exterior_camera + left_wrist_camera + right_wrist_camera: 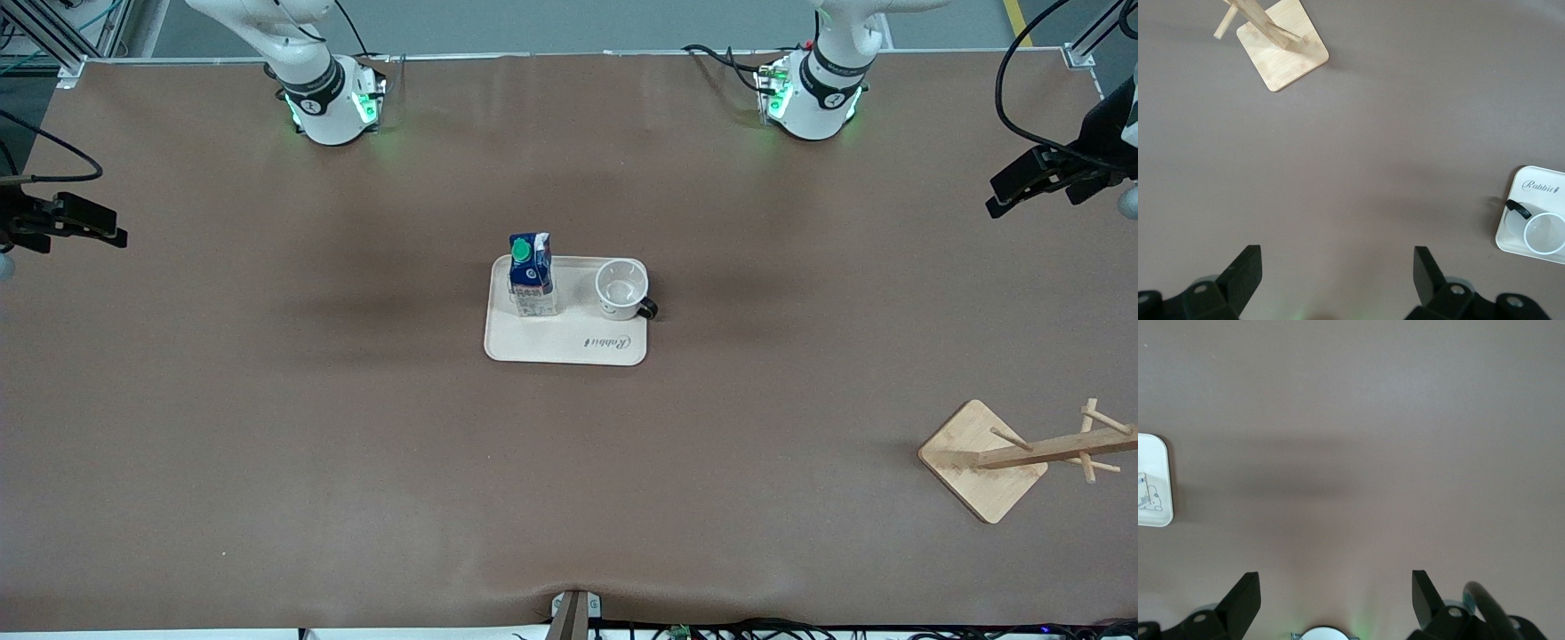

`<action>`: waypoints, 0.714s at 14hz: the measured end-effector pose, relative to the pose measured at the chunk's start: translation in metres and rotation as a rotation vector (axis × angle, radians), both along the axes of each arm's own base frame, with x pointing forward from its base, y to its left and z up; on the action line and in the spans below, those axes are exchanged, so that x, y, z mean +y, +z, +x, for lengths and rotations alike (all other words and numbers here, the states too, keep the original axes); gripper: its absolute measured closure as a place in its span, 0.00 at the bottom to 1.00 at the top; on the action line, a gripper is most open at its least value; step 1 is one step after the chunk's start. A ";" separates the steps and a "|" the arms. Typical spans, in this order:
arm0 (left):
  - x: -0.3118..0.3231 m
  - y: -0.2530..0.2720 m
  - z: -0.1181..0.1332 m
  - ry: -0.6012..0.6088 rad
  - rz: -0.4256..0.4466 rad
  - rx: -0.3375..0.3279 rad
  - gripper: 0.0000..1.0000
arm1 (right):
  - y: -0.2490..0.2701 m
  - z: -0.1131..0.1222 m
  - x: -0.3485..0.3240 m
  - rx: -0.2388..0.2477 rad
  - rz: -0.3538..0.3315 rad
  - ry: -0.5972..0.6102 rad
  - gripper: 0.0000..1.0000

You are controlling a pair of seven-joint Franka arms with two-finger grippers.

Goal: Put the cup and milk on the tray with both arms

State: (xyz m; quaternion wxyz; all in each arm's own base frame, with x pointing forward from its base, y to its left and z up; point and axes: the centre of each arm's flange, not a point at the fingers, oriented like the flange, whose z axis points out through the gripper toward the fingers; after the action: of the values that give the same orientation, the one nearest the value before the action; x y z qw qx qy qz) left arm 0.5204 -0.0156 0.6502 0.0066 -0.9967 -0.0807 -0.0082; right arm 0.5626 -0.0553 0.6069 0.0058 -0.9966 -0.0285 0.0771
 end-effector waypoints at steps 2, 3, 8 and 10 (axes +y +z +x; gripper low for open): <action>0.000 0.001 0.000 0.000 0.000 -0.001 0.00 | 0.008 -0.001 0.000 -0.010 -0.002 0.000 0.00; 0.000 0.001 0.000 0.000 0.000 -0.002 0.00 | 0.016 -0.005 0.004 -0.024 -0.003 0.006 0.00; 0.000 0.002 0.000 0.001 0.000 -0.004 0.00 | 0.031 -0.025 0.020 -0.065 -0.002 0.028 0.00; 0.000 0.002 0.000 0.000 0.000 -0.005 0.00 | 0.022 -0.028 0.008 -0.046 0.016 0.002 0.00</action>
State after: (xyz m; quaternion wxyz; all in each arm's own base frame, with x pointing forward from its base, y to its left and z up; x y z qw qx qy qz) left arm 0.5204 -0.0154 0.6523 0.0064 -0.9966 -0.0810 -0.0104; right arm 0.5351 -0.0470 0.6287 0.0131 -0.9980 -0.0302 0.0541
